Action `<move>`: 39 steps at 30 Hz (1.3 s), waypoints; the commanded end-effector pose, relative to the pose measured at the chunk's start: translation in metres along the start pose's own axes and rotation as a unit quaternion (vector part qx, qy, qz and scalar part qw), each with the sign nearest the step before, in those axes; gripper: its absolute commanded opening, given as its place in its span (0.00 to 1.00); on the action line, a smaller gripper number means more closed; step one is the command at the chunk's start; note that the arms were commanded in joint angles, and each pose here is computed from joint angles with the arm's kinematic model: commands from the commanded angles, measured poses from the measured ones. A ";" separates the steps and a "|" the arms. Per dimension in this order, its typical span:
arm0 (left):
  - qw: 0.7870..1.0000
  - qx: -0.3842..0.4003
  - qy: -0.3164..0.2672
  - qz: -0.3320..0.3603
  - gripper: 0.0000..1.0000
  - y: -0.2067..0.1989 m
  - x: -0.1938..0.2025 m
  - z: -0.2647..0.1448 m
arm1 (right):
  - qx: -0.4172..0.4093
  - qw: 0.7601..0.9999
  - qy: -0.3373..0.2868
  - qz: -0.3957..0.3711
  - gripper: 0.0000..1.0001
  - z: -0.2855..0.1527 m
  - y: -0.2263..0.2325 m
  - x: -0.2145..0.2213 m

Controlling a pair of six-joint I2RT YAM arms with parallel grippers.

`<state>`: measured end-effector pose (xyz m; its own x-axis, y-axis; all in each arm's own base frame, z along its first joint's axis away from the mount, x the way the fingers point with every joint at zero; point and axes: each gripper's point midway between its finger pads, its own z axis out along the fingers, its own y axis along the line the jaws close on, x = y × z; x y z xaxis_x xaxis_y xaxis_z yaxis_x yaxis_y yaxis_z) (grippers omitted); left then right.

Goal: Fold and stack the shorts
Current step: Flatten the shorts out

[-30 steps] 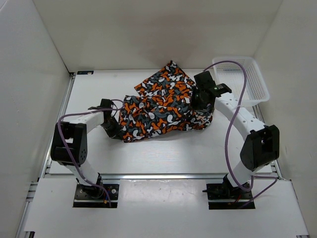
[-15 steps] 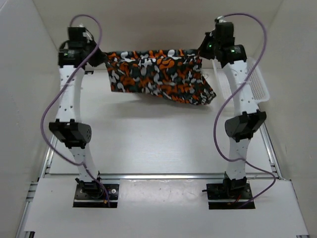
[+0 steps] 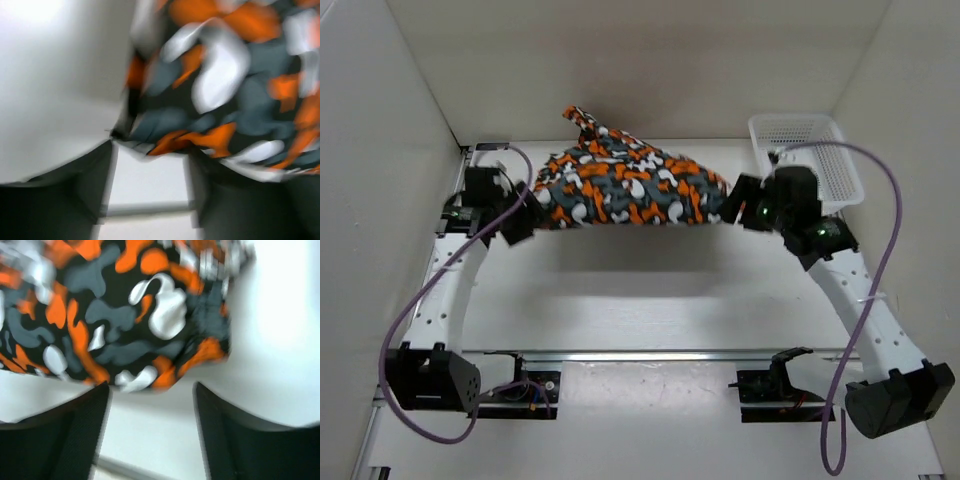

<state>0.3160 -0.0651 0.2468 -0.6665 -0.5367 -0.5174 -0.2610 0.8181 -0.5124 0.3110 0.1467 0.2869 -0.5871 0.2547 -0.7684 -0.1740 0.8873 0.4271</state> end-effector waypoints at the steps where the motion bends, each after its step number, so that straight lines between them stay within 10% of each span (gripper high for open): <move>1: 0.995 -0.067 0.074 -0.024 0.83 0.054 0.066 0.031 | 0.114 0.988 0.097 0.047 0.81 0.007 -0.063 0.089; 4: 0.990 -0.087 0.102 -0.030 0.94 0.074 0.093 0.035 | 0.168 0.972 0.138 0.086 0.82 -0.005 -0.086 0.129; 6: 0.991 -0.091 0.091 -0.021 0.89 0.077 0.090 0.033 | 0.154 0.973 0.142 0.095 0.58 -0.009 -0.081 0.135; 8: 0.992 -0.094 0.084 -0.013 0.51 0.077 0.086 0.032 | 0.144 0.972 0.140 0.121 0.24 -0.013 -0.077 0.140; 11: 0.990 -0.095 0.100 -0.012 0.10 0.078 0.090 0.037 | 0.157 0.964 0.147 0.155 0.09 -0.015 -0.083 0.158; 12: 0.989 -0.098 0.106 -0.008 0.10 0.080 0.092 0.040 | 0.159 0.963 0.146 0.162 0.09 -0.017 -0.083 0.161; 16: 0.984 -0.092 0.150 0.008 0.23 0.076 0.109 0.053 | 0.159 0.951 0.159 0.210 0.18 -0.014 -0.093 0.176; 18: 0.980 -0.082 0.180 0.027 0.58 0.068 0.124 0.062 | 0.150 0.948 0.156 0.235 0.34 -0.011 -0.099 0.178; 22: 0.976 -0.080 0.202 0.034 0.87 0.058 0.138 0.080 | 0.137 0.943 0.157 0.260 0.40 -0.007 -0.109 0.184; 34: 0.968 -0.088 0.228 0.052 0.86 0.039 0.131 0.162 | 0.178 0.945 0.145 0.233 0.55 0.004 -0.130 0.159; 39: 0.961 -0.100 0.252 0.048 0.81 0.040 0.140 0.187 | 0.188 0.942 0.141 0.240 0.77 0.017 -0.141 0.152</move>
<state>0.3284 -0.1360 0.0215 -0.9359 -0.3374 -0.1016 -0.2994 0.9134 -0.2759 0.2357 0.0713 0.0858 -0.7497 0.5960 -0.2877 0.4549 0.7798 0.4300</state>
